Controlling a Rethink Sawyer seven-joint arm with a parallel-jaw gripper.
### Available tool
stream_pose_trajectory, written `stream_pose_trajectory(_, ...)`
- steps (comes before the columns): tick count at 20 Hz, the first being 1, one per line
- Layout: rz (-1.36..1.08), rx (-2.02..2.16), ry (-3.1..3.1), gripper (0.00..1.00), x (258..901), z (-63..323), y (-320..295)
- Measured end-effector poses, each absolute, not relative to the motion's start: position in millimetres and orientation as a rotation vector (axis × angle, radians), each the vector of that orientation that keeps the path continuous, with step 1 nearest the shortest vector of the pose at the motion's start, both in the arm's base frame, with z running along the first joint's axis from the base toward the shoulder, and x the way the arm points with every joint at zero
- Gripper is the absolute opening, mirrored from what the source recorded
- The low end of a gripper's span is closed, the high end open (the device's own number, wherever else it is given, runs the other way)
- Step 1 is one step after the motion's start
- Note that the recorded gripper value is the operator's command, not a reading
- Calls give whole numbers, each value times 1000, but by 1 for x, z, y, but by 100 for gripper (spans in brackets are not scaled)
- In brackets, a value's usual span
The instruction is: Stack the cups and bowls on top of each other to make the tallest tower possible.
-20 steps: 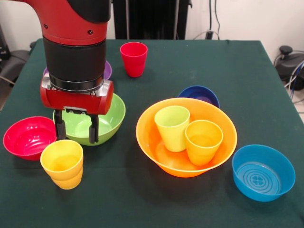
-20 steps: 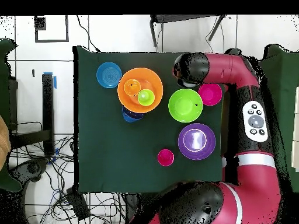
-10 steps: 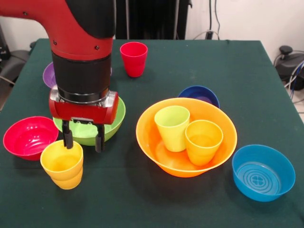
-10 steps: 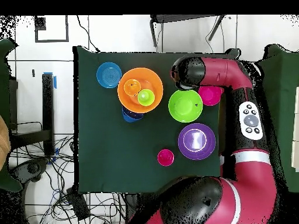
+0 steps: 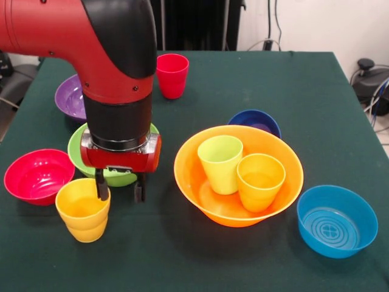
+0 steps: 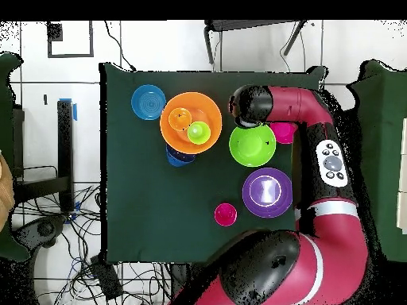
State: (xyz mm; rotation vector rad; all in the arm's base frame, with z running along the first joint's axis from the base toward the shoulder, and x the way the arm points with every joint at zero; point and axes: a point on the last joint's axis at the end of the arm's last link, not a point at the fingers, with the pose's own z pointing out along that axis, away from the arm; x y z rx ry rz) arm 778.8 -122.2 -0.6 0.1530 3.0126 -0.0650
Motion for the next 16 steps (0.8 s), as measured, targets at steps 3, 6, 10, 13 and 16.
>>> stream_pose_trajectory(3,-60,152,3021,100,776,-7,-121)
stream_pose_trajectory(6,-57,151,3026,100,775,-11,-120)
stream_pose_trajectory(10,-55,150,3030,100,774,-18,-118)
stream_pose_trajectory(13,-57,145,3032,100,774,-22,-116)
stream_pose_trajectory(16,-71,132,3035,100,772,-26,-117)
